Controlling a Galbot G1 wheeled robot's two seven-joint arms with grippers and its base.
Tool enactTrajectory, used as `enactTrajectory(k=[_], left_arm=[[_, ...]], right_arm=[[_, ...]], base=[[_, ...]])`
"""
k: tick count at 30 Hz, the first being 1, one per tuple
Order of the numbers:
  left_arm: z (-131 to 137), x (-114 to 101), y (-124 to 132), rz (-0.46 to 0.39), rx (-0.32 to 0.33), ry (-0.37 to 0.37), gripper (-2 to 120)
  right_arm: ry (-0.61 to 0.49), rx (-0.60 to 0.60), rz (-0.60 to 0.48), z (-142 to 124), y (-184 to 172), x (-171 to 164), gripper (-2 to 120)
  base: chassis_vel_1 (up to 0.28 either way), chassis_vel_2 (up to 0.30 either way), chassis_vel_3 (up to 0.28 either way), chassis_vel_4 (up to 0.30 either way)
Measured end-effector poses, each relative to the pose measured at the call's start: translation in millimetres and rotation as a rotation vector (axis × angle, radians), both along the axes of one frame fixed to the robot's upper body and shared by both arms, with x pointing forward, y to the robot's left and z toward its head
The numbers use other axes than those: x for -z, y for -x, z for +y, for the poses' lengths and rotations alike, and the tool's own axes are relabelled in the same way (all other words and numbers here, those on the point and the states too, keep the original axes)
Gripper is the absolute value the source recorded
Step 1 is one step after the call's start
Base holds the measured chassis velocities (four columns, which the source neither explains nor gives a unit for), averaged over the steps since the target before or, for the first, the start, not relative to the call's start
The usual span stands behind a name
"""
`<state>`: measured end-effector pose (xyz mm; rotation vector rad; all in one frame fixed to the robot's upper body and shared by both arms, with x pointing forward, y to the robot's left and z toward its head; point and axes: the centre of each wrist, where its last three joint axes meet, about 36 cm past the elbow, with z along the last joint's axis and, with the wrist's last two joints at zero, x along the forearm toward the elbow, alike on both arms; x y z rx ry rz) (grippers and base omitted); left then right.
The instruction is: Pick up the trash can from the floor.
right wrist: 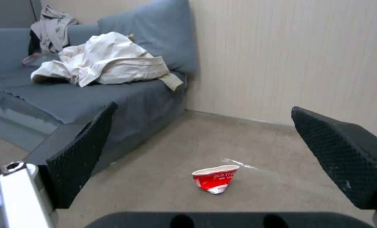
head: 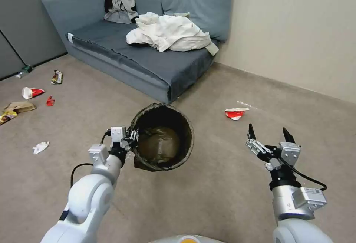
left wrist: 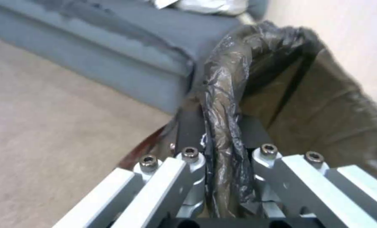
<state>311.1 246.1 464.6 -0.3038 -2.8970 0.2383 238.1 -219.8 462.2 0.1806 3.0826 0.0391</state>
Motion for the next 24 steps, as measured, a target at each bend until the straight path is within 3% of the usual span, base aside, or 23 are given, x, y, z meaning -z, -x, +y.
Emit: enactTrajectory(k=[3, 14, 24], left_arm=[[-3.0, -6.0, 17.5, -0.028, 0.045, 0.014, 7], [-1.4, 0.7, 44.0, -0.094, 0.063, 0.067, 7], [2.9, 11.8, 52.6, -0.065, 0.07, 0.156, 7]], right_arm=[[0.001, 0.011, -0.004, -0.4, 2.5, -1.6, 100], [0.0, 0.023, -0.014, -0.2, 7.4, -3.8, 100], [0.001, 0.026, -0.026, 0.4, 8.0, -8.4, 100]], base=[[0.0, 0.0, 0.0, 0.0], [0.0, 0.0, 0.0, 0.0], [0.0, 0.0, 0.0, 0.0]])
